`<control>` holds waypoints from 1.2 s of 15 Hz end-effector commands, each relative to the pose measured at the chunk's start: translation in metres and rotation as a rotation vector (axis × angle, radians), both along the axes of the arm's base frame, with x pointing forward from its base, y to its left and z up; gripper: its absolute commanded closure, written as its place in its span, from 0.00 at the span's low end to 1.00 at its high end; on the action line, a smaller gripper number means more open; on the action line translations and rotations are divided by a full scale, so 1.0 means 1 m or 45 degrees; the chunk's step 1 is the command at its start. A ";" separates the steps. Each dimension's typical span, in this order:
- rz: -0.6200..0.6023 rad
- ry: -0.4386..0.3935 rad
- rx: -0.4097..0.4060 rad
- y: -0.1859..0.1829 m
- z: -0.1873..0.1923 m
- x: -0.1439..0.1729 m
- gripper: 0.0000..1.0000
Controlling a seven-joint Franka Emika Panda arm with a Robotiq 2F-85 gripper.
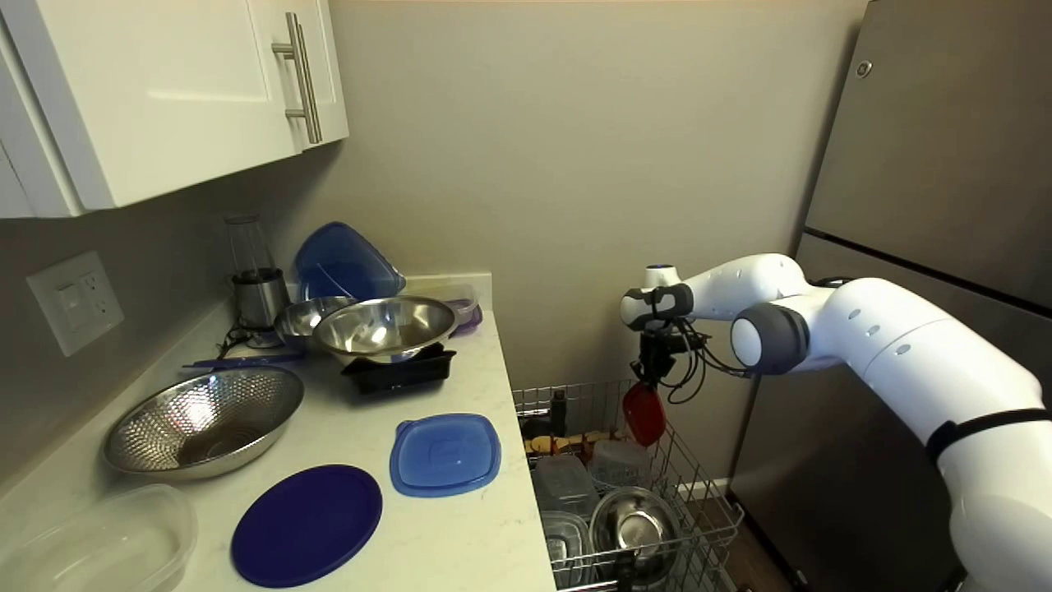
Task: Remove the red lid from the dishwasher and place it on the counter.
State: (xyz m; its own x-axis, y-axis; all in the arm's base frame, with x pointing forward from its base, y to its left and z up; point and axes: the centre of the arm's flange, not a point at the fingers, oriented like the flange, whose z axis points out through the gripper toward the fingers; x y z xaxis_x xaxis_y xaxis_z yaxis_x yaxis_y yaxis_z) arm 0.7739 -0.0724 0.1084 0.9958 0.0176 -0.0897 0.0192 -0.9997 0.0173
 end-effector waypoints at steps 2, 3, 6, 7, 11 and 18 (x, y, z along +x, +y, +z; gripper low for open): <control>0.017 -0.002 0.044 0.008 0.036 -0.013 0.96; 0.032 0.002 0.055 0.008 0.045 -0.011 0.96; 0.069 0.015 0.065 0.009 0.071 -0.006 0.95; 0.081 0.021 0.060 0.010 0.082 -0.005 0.95; 0.152 0.077 0.120 0.019 0.112 -0.004 0.95; 0.265 0.176 0.256 0.040 0.102 -0.014 1.00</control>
State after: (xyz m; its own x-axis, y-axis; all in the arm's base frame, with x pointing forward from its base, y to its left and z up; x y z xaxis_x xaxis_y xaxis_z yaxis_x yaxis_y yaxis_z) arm 0.7716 -0.0313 0.2121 0.9630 0.2049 -0.1750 0.1834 -0.9742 -0.1317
